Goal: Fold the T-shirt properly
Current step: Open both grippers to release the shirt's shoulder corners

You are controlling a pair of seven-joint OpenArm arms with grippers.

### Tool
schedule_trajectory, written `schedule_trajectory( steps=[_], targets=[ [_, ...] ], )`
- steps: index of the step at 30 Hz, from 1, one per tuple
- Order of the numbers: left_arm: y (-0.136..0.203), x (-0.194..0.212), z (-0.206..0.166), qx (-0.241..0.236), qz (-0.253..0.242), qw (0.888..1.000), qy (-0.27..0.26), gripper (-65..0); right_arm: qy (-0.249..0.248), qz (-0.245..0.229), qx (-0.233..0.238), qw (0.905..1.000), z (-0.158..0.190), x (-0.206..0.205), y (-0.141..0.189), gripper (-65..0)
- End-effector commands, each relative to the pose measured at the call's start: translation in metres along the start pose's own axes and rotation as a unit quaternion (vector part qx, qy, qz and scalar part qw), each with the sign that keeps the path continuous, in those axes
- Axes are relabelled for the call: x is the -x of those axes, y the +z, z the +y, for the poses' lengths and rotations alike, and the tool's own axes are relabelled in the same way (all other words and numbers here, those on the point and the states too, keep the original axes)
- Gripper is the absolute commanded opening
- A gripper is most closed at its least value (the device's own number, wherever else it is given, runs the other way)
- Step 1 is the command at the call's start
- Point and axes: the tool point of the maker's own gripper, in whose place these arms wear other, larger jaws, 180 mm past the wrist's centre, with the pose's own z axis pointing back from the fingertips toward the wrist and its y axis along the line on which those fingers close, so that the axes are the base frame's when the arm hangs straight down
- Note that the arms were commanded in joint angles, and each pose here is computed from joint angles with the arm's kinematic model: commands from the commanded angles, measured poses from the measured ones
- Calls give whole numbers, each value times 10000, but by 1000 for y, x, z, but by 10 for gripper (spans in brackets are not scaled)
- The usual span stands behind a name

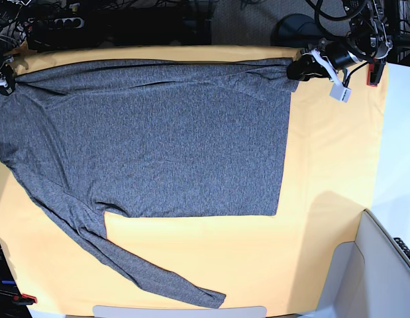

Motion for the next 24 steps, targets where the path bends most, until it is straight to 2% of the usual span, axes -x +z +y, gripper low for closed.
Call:
schedule_trajectory(
  steps=[1, 10, 11, 17, 19, 24],
  targets=[
    [5, 3, 10, -240, 151, 9996, -78, -509, 32, 849, 372, 9957, -16, 41, -1, -650],
    [6, 2, 11, -248, 149, 9995, -93, -509, 34, 916, 400, 9950, -20, 45, 1, -642],
    [6, 2, 11, -253, 152, 9995, -98, -509, 30, 951, 390, 9947, -19, 46, 1, -625],
    [5, 2, 10, -243, 147, 9996, -87, -509, -44, 1146, 341, 9928, -15, 57, 0, -428],
    [5, 2, 10, -243, 147, 9996, -87, -509, -44, 1146, 341, 9928, -15, 57, 0, -406],
    [6, 1, 11, -252, 145, 9995, -102, -509, -48, 1189, 354, 9923, -16, 59, 2, -406]
  ],
)
